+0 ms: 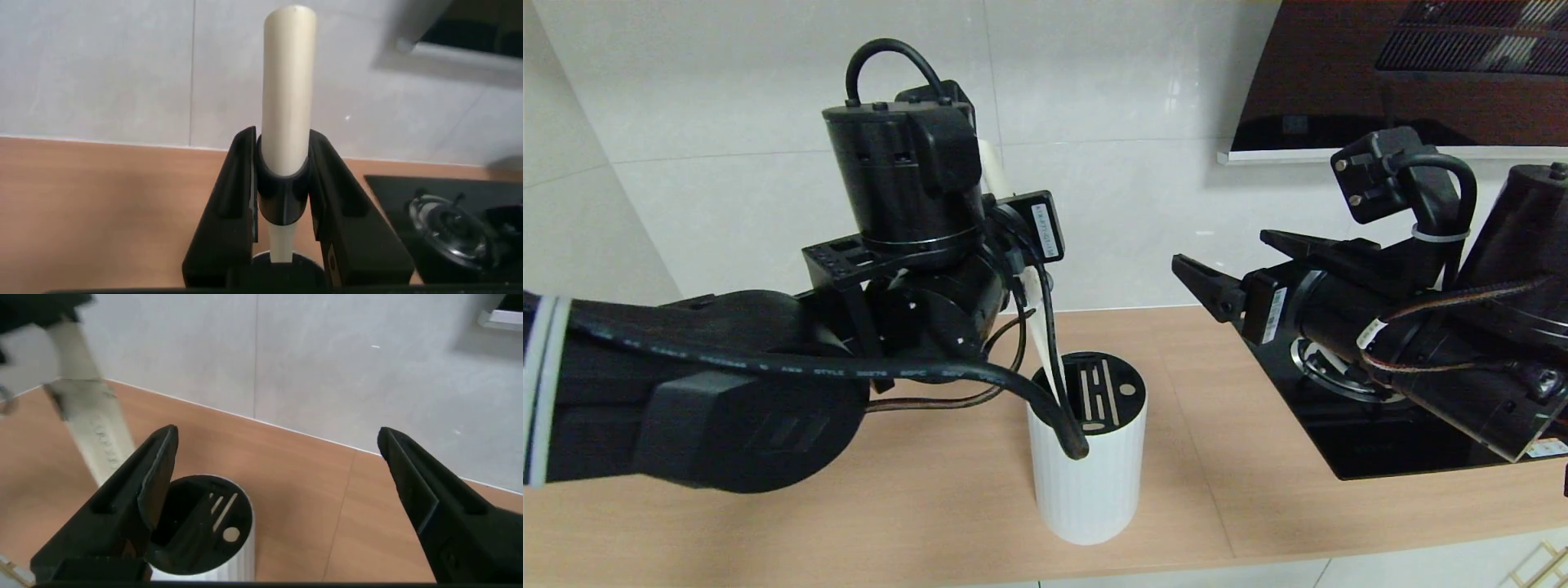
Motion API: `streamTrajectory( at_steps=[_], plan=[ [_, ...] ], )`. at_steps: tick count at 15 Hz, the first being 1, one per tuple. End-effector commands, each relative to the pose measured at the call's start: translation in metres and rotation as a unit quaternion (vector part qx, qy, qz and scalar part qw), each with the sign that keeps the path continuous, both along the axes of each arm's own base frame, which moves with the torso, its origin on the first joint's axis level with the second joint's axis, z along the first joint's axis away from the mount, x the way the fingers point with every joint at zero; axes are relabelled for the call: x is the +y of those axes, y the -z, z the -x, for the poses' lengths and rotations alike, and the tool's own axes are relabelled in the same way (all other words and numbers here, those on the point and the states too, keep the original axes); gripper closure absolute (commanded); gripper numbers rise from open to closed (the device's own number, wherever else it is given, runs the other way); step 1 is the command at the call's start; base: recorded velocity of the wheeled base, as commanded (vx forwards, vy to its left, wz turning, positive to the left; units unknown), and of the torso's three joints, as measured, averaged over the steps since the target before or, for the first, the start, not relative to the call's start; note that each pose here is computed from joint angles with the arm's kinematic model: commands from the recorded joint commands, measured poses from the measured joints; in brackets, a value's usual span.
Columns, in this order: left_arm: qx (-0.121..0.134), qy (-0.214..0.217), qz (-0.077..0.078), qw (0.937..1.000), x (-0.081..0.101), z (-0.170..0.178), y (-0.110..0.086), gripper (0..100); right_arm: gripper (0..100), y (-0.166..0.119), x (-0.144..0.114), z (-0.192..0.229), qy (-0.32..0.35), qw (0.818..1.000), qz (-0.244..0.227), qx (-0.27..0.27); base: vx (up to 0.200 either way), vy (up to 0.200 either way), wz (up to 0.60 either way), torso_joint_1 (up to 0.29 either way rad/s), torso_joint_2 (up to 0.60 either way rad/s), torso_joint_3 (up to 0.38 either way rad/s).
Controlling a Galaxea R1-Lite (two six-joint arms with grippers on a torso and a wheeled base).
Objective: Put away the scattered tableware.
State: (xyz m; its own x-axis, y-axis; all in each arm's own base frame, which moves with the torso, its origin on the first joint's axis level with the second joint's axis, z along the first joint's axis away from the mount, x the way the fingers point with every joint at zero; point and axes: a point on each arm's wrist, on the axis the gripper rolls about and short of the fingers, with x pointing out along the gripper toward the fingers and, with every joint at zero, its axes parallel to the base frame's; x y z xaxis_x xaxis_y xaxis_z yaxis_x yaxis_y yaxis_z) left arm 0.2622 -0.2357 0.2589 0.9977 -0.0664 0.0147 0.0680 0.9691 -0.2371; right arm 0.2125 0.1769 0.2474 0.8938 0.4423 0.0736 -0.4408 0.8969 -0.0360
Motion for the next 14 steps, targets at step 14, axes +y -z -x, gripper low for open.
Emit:
streamTrajectory(
  at_steps=[14],
  plan=[
    [0.004, -0.024, -0.035, 0.9991, -0.024, -0.027, 0.047, 100, 0, 0.003, 0.001, -0.001, 0.000, 1.000, 0.009, 0.001, 0.000, 0.000, 0.00, 0.000, 0.00, 0.000]
  ],
)
